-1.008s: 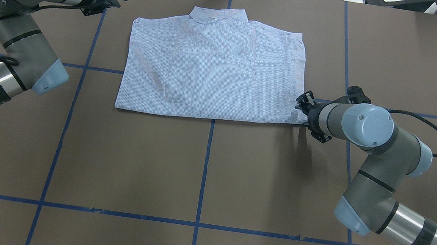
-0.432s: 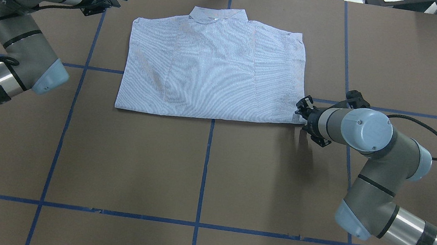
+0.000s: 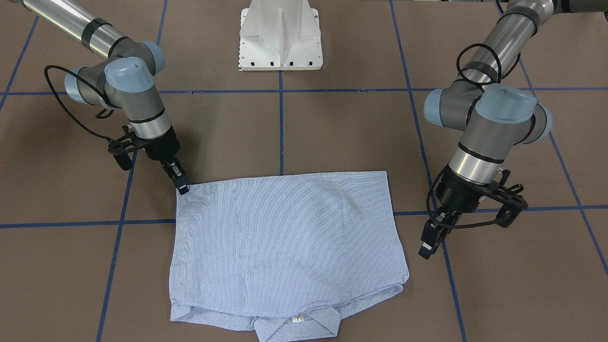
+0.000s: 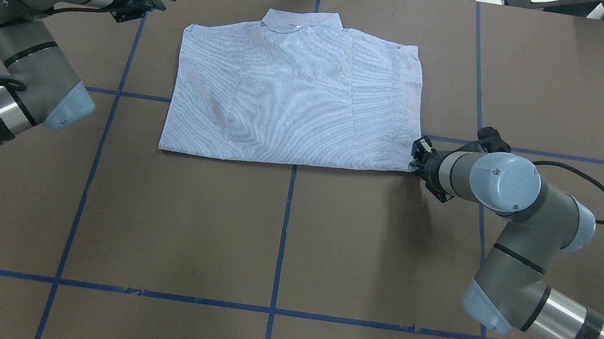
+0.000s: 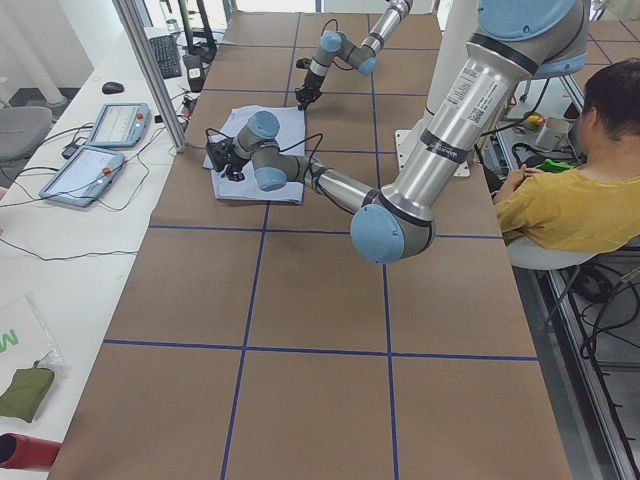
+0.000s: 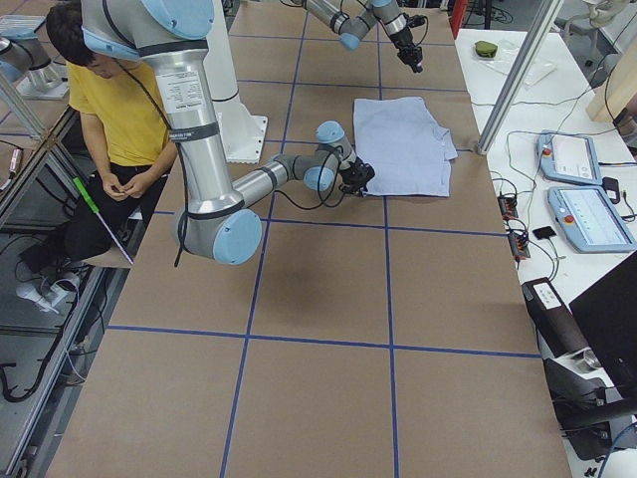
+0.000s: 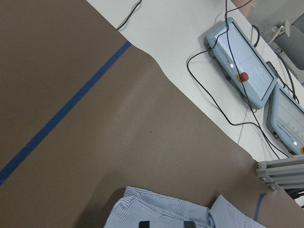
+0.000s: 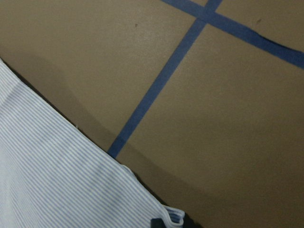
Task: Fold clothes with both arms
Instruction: 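Lower the right gripper to the side edge of the folded shirt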
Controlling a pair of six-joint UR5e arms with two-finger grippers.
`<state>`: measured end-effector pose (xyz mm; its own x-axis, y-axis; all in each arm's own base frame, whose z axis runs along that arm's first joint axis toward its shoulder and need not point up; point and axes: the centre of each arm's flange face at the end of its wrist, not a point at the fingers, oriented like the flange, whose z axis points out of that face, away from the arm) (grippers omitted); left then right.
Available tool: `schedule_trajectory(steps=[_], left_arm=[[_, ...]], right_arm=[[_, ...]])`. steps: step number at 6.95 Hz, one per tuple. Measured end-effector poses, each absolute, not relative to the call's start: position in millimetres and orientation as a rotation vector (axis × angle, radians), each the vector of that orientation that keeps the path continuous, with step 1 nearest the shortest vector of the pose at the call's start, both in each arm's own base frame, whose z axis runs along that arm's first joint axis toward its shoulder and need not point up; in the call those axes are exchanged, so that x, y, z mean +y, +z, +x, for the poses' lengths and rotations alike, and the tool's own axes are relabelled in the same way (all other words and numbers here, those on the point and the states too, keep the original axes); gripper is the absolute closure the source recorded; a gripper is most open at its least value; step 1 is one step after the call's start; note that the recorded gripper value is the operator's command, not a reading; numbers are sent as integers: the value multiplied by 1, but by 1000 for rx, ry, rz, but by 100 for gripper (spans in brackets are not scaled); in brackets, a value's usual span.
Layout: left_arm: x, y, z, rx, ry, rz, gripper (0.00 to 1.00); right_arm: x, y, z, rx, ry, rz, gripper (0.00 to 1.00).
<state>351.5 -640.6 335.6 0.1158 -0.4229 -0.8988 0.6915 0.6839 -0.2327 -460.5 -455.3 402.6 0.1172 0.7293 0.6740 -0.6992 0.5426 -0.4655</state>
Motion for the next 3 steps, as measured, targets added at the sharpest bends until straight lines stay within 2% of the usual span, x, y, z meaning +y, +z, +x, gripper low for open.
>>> schedule_trajectory(steps=[3], left_arm=[[-640, 331, 351, 1210, -833, 271, 64]], right_arm=[[-435, 383, -451, -1052, 1030, -52, 100]])
